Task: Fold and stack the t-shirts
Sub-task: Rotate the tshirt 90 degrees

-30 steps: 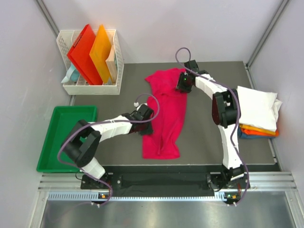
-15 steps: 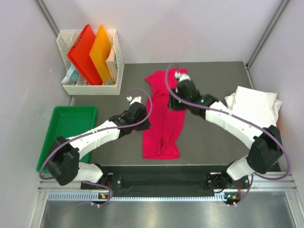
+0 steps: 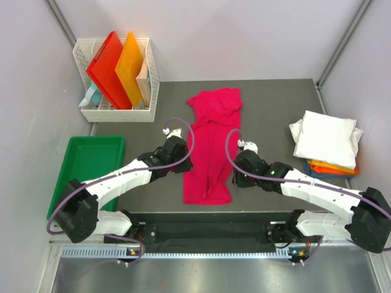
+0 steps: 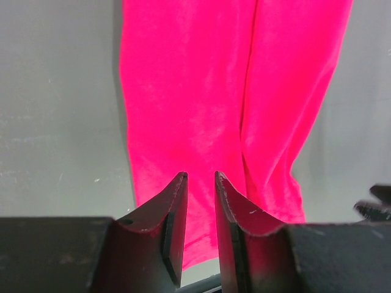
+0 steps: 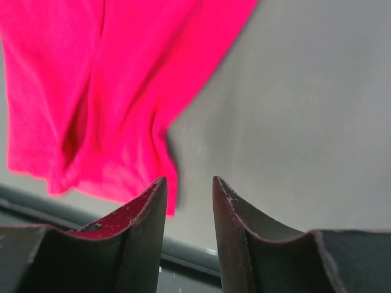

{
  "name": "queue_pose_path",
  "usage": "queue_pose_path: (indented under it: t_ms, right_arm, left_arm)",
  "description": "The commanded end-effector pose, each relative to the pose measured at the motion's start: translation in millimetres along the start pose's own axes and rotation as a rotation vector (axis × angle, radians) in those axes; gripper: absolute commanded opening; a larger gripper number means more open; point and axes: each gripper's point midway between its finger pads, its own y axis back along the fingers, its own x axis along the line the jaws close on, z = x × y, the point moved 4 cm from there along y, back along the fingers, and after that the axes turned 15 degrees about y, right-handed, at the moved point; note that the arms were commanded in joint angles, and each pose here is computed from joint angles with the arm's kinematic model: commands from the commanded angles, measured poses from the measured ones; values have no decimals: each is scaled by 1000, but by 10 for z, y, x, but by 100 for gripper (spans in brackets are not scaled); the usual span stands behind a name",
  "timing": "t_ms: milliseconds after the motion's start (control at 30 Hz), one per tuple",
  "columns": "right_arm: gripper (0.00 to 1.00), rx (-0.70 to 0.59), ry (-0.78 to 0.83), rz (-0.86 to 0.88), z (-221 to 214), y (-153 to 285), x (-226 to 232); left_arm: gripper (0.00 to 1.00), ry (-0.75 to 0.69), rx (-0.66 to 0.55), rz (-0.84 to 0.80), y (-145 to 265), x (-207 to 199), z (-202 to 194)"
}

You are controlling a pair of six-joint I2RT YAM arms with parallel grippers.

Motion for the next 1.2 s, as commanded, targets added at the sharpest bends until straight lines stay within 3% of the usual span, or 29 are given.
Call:
queue_pose_path:
  t_ms: [0, 333, 667, 900, 1100, 1167]
  right_arm:
    - [37, -26, -39, 43, -114, 52, 176]
    - [41, 40, -22, 41, -330, -126, 362]
    - [38, 81, -23, -23, -406, -404, 391]
    - [26, 150, -13, -62, -572, -496, 388]
    - [0, 189, -31, -103, -722, -447, 309]
    - [0, 202, -33, -114, -767, -404, 286]
  left_arm:
    - [29, 1, 13, -29, -2, -25, -46]
    - [28, 8, 61, 6, -141, 55, -165]
    - [27, 11, 69, 19, -110, 125, -223]
    - [27, 19, 68, 32, -87, 200, -254]
    - [27, 20, 71, 37, -94, 234, -276]
    - [27, 18, 73, 38, -107, 235, -280]
